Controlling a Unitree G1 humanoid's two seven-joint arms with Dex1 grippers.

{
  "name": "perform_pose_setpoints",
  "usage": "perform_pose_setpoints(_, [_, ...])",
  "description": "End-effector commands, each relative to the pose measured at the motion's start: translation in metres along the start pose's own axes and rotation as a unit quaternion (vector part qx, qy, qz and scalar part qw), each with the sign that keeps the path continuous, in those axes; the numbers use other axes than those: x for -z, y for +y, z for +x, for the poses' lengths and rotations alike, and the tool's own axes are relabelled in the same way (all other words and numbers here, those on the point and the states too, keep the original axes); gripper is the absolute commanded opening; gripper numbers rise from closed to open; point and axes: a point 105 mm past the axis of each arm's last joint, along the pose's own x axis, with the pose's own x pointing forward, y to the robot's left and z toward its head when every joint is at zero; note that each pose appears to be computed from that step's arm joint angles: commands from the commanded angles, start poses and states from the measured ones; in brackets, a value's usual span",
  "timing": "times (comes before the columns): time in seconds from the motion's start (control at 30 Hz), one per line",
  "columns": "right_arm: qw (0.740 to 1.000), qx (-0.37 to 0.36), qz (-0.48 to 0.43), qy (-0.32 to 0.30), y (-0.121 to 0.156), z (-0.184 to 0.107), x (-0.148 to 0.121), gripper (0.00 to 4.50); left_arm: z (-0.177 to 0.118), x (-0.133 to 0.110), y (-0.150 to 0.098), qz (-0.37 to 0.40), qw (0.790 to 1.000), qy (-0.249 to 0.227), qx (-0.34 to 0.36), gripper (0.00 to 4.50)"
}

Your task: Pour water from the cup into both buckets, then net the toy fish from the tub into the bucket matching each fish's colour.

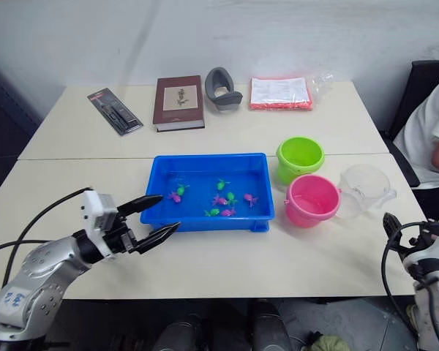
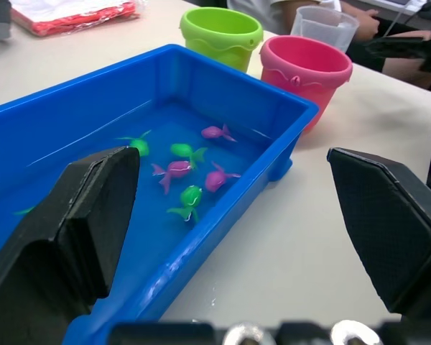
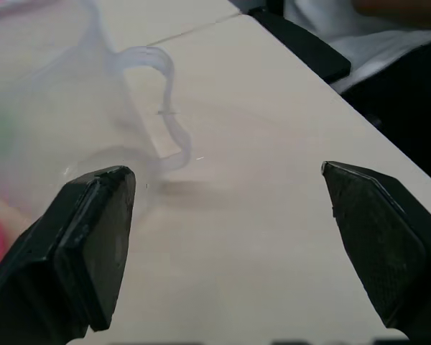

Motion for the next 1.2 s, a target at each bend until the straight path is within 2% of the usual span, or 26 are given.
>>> perform_pose_setpoints(0.03, [0.988,-0.138,-0.053,-0.032,0.033,-0.005,-0.037,4.41,-0.023,-0.003,0.002,0.049,0.998,0.024,-0.020,4.50])
perform_pose_setpoints(0.07, [0.979,-0.186,-0.081,-0.015,0.044,-0.006,-0.039,4.41,-0.035,-0.002,0.008,0.051,0.997,0.030,-0.044,4.50])
perform_pose_setpoints(0.17, [0.936,-0.318,-0.149,-0.026,0.078,-0.013,-0.047,4.41,-0.067,0.002,0.020,0.058,0.991,0.049,-0.108,4.50])
perform_pose_setpoints(0.27, [0.892,-0.410,-0.186,-0.030,0.102,-0.019,-0.046,4.41,-0.098,0.007,0.030,0.060,0.981,0.058,-0.175,4.50])
perform_pose_setpoints(0.33, [0.854,-0.478,-0.203,-0.027,0.125,-0.025,-0.038,4.41,-0.131,0.007,0.044,0.069,0.960,0.049,-0.268,4.50])
perform_pose_setpoints(0.37, [0.844,-0.494,-0.206,-0.027,0.132,-0.027,-0.036,4.41,-0.142,0.007,0.047,0.071,0.951,0.044,-0.298,4.50])
perform_pose_setpoints(0.43, [0.802,-0.550,-0.228,-0.038,0.151,-0.036,-0.027,4.41,-0.171,0.016,0.053,0.062,0.921,0.060,-0.381,4.50])
perform_pose_setpoints(0.47, [0.776,-0.588,-0.223,-0.040,0.161,-0.043,-0.025,4.41,-0.194,0.032,0.054,0.045,0.892,0.105,-0.437,4.50])
perform_pose_setpoints(0.5, [0.765,-0.600,-0.225,-0.055,0.168,-0.044,-0.026,4.41,-0.216,0.046,0.052,0.030,0.862,0.149,-0.483,4.50])
perform_pose_setpoints(0.57, [0.760,-0.607,-0.214,-0.091,0.180,-0.042,-0.033,4.41,-0.245,0.057,0.043,0.014,0.820,0.173,-0.545,4.50])
perform_pose_setpoints(0.6, [0.752,-0.614,-0.219,-0.098,0.184,-0.042,-0.032,4.41,-0.255,0.061,0.037,0.001,0.807,0.176,-0.564,4.50])
perform_pose_setpoints(0.77, [0.739,-0.619,-0.238,-0.122,0.189,-0.035,-0.019,4.41,-0.285,0.080,0.016,-0.068,0.755,0.181,-0.626,4.50])
perform_pose_setpoints(0.83, [0.738,-0.618,-0.241,-0.127,0.190,-0.031,-0.016,4.41,-0.283,0.076,0.020,-0.072,0.754,0.163,-0.632,4.50])
perform_pose_setpoints(0.93, [0.737,-0.623,-0.228,-0.129,0.194,-0.027,-0.020,4.41,-0.254,0.064,0.032,-0.067,0.784,0.148,-0.599,4.50])
perform_pose_setpoints(1.03, [0.734,-0.628,-0.225,-0.128,0.196,-0.027,-0.021,4.41,-0.222,0.064,0.040,-0.061,0.809,0.200,-0.550,4.50])
perform_pose_setpoints(1.07, [0.733,-0.629,-0.224,-0.127,0.196,-0.028,-0.021,4.41,-0.210,0.061,0.044,-0.060,0.814,0.202,-0.542,4.50])
perform_pose_setpoints(1.17, [0.730,-0.633,-0.224,-0.124,0.198,-0.030,-0.021,4.41,-0.176,0.047,0.061,-0.076,0.820,0.168,-0.542,4.50])
perform_pose_setpoints(1.2, [0.731,-0.631,-0.226,-0.127,0.198,-0.029,-0.021,4.41,-0.165,0.047,0.070,-0.091,0.813,0.163,-0.551,4.50])
